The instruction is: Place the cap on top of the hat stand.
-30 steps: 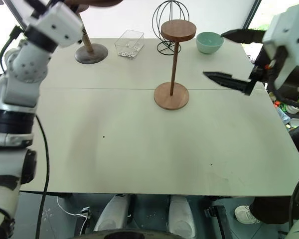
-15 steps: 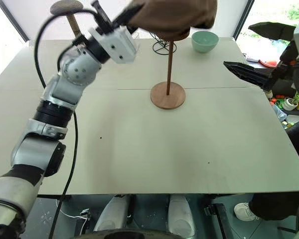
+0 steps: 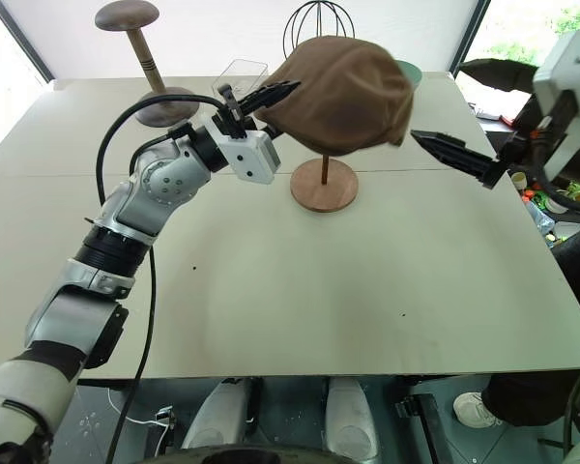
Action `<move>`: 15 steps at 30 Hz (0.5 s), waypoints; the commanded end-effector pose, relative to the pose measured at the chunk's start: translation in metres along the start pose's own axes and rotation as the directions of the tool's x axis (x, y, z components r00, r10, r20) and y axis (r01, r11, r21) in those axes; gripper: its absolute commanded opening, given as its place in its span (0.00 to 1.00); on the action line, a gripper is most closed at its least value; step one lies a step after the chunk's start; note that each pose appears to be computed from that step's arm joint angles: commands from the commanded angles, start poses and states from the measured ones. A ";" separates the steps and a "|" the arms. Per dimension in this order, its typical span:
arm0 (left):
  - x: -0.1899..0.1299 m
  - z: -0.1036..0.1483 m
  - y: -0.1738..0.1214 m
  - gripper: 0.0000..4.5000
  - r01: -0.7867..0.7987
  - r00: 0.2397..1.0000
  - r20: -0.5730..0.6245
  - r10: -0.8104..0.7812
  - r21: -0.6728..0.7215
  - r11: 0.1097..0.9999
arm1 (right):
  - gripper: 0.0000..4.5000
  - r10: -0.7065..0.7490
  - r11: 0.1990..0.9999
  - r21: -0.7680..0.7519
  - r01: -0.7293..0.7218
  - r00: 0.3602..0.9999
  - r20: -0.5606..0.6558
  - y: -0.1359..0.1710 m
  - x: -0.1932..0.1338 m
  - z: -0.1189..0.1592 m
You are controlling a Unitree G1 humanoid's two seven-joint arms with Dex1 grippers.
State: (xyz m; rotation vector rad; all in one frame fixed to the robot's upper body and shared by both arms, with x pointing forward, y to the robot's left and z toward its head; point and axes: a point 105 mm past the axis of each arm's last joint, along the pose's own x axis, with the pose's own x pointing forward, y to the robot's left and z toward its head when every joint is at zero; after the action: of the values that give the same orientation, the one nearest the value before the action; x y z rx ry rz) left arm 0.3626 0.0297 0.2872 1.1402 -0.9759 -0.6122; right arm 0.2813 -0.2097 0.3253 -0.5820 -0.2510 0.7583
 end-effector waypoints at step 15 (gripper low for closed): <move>-0.035 -0.019 0.061 0.92 -0.026 0.996 -0.082 0.024 -0.027 0.999 | 1.00 0.137 0.987 -0.089 -0.135 0.990 0.020 0.029 0.016 0.008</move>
State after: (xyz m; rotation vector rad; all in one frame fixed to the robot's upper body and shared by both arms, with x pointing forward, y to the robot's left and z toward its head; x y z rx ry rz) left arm 0.3688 0.0779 0.3088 1.1456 -0.8518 -0.5867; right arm 0.2780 -0.1842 0.3108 -0.6418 -0.2368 0.8716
